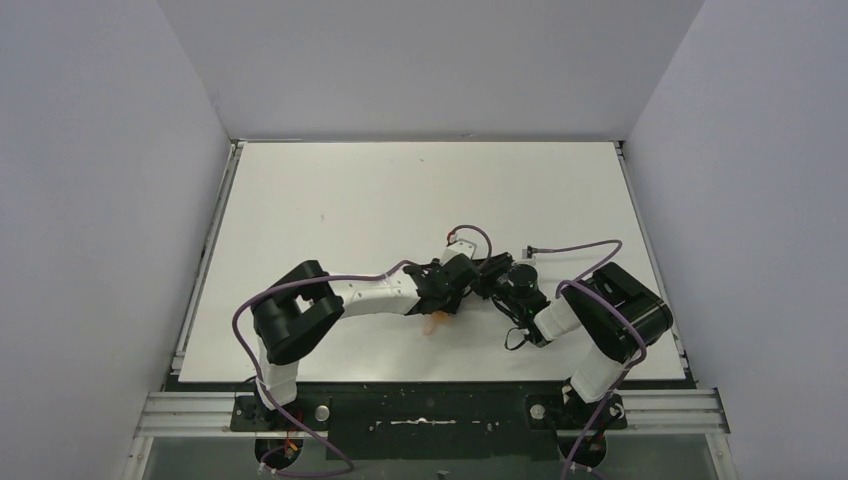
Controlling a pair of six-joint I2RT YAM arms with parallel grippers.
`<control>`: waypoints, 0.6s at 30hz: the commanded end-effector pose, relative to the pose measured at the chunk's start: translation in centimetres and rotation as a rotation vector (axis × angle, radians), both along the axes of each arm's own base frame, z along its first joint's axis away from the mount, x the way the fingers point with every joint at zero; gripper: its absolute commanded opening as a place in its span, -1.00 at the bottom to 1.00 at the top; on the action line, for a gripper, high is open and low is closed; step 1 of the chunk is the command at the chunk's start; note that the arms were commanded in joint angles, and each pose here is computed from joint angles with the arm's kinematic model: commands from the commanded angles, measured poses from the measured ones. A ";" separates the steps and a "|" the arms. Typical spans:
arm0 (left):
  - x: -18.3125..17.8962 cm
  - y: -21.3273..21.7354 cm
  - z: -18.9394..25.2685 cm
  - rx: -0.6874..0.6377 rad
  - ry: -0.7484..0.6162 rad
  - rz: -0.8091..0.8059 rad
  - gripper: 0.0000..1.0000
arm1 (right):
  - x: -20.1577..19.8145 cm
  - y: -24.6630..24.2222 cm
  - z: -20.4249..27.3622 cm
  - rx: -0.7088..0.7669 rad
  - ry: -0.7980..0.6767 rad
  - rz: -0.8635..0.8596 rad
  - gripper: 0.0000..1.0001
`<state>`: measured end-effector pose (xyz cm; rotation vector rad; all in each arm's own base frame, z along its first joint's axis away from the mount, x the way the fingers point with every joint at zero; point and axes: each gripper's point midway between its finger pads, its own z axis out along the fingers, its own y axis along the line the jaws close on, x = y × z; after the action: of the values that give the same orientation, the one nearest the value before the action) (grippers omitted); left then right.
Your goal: Put away the umbrella
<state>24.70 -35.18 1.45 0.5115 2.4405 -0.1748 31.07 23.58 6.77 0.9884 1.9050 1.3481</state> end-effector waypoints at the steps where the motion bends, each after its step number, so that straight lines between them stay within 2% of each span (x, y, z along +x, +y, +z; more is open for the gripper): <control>1: -7.3 3.2 -6.4 0.192 0.261 -0.190 -1.00 | 0.7 3.0 6.3 0.140 -0.187 0.087 -0.63; 7: -7.5 2.9 -6.2 0.167 0.262 -0.207 -1.00 | 0.5 2.8 4.4 0.088 -0.135 0.083 -0.45; 14: -7.7 2.6 -5.9 0.145 0.269 -0.215 -1.00 | -0.2 1.9 0.9 0.001 -0.041 0.069 -0.44; 18: -7.8 1.9 -5.2 0.078 0.282 -0.233 -1.00 | -0.9 0.8 -1.5 -0.085 0.021 0.055 -0.43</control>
<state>23.42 -35.91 1.41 0.6125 2.4311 -0.2430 31.83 24.12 7.65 0.9823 1.8802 1.3790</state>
